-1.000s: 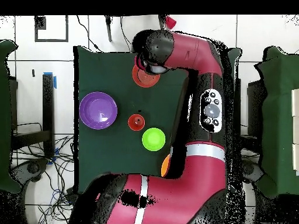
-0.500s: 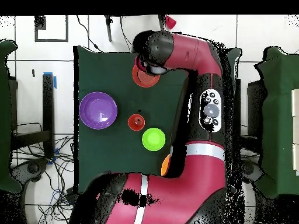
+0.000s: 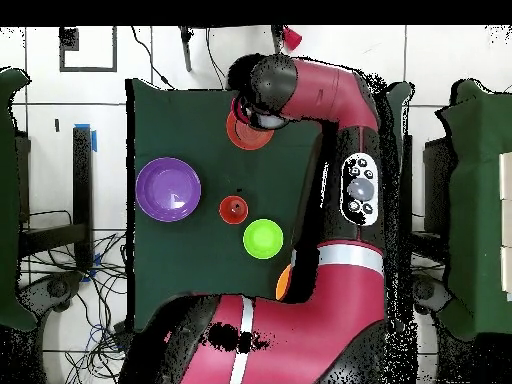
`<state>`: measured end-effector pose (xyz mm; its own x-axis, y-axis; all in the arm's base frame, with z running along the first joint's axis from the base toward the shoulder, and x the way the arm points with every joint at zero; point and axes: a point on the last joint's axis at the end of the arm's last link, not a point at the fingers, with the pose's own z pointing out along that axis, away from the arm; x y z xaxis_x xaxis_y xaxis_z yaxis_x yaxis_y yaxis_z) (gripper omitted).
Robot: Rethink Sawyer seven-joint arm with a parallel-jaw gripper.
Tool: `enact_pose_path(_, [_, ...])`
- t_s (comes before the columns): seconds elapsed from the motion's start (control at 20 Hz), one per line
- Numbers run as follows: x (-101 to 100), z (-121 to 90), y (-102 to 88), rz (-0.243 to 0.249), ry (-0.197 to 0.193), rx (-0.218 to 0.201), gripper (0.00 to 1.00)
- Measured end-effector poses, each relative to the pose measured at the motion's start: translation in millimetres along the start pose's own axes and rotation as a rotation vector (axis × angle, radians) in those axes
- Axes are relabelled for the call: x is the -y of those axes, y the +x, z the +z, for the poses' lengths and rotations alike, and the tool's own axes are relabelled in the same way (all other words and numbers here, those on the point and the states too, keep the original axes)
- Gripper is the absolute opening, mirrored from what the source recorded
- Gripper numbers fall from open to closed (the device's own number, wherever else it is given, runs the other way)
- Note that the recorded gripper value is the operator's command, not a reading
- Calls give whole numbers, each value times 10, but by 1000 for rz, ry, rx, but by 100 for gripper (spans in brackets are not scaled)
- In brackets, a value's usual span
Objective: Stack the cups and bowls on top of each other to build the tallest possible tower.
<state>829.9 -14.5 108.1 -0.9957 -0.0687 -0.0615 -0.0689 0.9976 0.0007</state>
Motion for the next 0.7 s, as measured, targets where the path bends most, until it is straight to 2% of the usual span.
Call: enact_pose_path(0.7, [-17, 176, 62, 0, -7, -24, 0])
